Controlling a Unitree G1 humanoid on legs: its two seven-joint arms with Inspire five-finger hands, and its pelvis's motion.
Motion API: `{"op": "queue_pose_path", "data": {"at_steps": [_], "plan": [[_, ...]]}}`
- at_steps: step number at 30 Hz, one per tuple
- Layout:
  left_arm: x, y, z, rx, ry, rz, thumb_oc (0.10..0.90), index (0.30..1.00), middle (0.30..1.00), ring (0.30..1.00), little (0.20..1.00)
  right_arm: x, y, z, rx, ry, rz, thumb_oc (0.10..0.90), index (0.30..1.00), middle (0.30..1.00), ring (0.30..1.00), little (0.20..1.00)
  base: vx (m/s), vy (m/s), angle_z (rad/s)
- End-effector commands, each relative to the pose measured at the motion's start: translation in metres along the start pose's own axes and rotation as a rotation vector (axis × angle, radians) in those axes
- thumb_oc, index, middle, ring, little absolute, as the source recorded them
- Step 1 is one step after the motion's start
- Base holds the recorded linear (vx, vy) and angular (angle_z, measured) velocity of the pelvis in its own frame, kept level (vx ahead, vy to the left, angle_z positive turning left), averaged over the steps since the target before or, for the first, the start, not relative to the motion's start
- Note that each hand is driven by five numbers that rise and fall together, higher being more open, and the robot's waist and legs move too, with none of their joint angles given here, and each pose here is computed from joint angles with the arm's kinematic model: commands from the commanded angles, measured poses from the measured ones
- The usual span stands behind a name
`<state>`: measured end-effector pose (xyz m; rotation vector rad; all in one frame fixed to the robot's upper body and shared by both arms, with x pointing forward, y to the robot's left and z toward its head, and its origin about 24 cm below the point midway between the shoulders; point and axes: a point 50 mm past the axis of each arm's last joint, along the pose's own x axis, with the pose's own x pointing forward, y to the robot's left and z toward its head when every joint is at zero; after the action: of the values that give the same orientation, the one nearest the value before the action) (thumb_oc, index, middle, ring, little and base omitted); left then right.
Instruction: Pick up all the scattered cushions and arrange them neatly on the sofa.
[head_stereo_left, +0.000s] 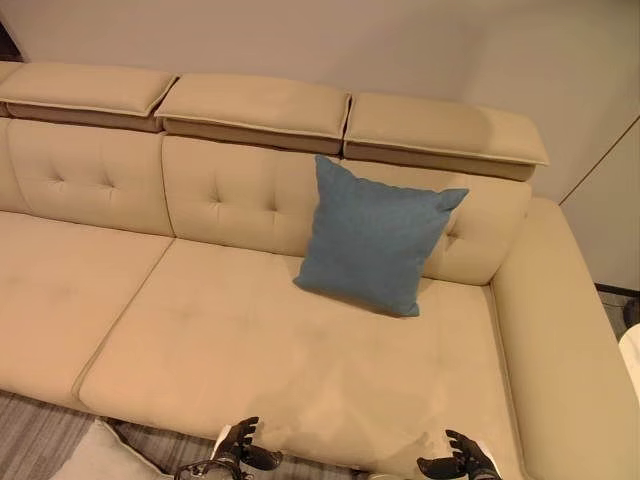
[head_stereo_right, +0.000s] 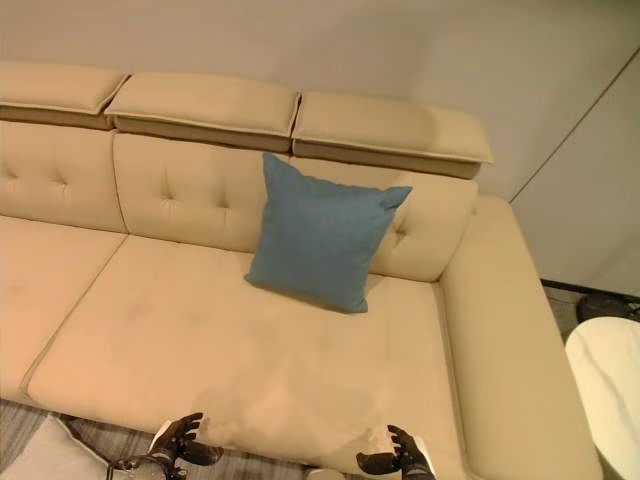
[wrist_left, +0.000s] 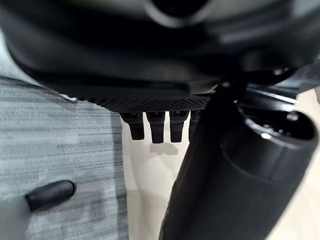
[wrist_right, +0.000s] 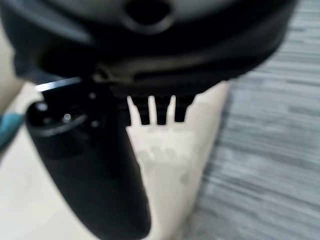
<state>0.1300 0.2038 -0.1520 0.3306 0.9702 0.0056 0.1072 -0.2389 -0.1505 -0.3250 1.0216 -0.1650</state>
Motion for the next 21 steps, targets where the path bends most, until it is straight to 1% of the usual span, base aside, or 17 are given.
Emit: {"op": "queue_pose_path", "data": {"at_steps": [1,4,7,12,17,21], "plan": [[0.002,0.022,0.007,0.046,-0.050,0.055,0.800,0.900,0.900,0.900,0.900,0.006,-0.006,0.025,-0.008,-0.081,-0.018,0.800,0.900,0.900,0.900,0.900,-0.22,0.155,-0.08],[0.002,0.033,0.004,0.059,-0.028,0.085,0.800,0.900,0.900,0.900,0.900,0.008,0.000,0.032,-0.005,-0.089,-0.002,0.800,0.900,0.900,0.900,0.900,-0.33,0.127,-0.08],[-0.001,0.039,-0.007,0.071,0.013,0.095,0.800,0.900,0.900,0.900,0.900,0.007,0.000,0.025,0.013,-0.056,0.000,0.800,0.900,0.900,0.900,0.900,-0.29,0.075,0.02],[-0.002,0.045,-0.012,0.042,0.035,0.124,0.800,0.900,0.900,0.900,0.900,0.006,0.004,0.019,0.036,-0.032,0.015,0.800,0.900,0.900,0.900,0.900,-0.12,-0.041,0.31],[-0.003,0.044,-0.015,-0.008,0.046,0.134,0.800,0.900,0.900,0.900,0.900,0.007,0.003,0.026,0.017,-0.051,0.017,0.800,0.900,0.900,0.900,0.900,-0.06,-0.117,0.02],[0.001,0.039,-0.003,-0.020,0.016,0.131,0.800,0.900,0.900,0.900,0.900,0.010,-0.004,0.040,0.018,-0.097,-0.002,0.800,0.900,0.900,0.900,0.900,-0.18,-0.142,0.37]]}}
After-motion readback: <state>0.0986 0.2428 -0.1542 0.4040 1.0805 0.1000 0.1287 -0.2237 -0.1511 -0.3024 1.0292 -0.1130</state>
